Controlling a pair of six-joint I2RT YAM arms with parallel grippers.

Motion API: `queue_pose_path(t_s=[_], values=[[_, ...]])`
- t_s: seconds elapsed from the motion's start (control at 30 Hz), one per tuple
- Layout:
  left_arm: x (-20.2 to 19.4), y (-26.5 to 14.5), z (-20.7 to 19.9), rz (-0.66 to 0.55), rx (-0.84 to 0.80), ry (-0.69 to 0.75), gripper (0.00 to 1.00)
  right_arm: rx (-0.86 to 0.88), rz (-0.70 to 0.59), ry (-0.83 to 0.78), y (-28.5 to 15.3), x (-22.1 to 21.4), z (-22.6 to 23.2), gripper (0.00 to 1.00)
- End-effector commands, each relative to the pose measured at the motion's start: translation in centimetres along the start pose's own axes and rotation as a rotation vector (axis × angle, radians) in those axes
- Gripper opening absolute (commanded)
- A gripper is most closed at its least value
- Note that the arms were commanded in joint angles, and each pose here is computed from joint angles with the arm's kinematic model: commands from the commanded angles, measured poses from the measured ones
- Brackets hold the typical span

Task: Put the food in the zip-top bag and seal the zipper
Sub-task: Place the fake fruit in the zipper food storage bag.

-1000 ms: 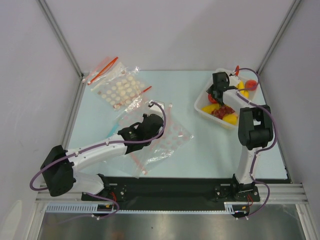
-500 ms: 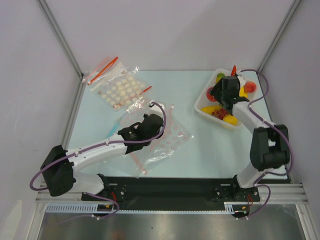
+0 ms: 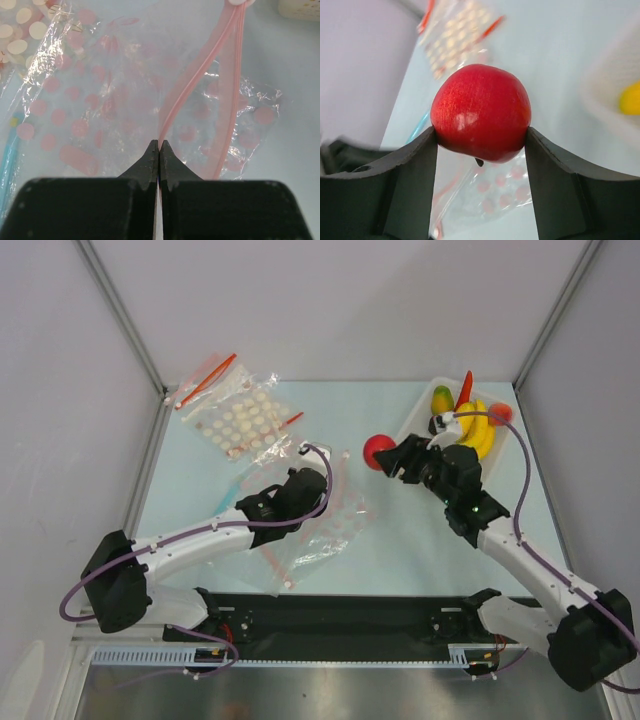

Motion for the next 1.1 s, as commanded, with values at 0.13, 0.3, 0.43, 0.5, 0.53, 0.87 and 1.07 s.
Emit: queue_pose_path(t_s=[0.13,0.3,0.43,0.5,0.53,0.87,1.07], values=[[1.4,-0.4,0.1,-0.053,0.003,-0.041,0.0,0.31,-0.134,-0.288,-3.2,-0.7,8.6,0.39],[1.5,-0.6,0.5,-0.056,0.01,-0.056,0.01,0.395,-0.132,-0.312,-3.3,-1.9,10.2,0.38],[1.8,-0.7,1.1,-0.056,0.003,-0.098,0.0,0.402,-0.103,-0.33,-2.7,-2.9,10.7,0.37],[1.9,-1.0,1.1,-0.058,-0.02,-0.115,0.0,0.412,-0.084,-0.329,-2.2,-3.7,10.8,0.37],[1.9,-1.1,1.0,-0.059,-0.029,-0.121,0.01,0.415,-0.076,-0.318,-2.0,-4.0,10.9,0.37],[2.7,-3.9,-0.2,-0.101,-0.227,-0.191,0.0,0.455,0.015,-0.297,0.4,-6.8,11.4,0.36],[3.2,-4.9,-0.8,-0.113,-0.301,-0.181,0.0,0.427,0.039,-0.296,1.1,-7.3,11.2,0.38]])
Point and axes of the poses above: each gripper's point midway between its finger pads, its own y axis out along the fingers, its own z axis along the line the jaws close on, x = y × z, the point moved 4 cm from there along -y, back along the fingers, and after that the axes turned 11 degrees about -y, right-handed, at the moved point
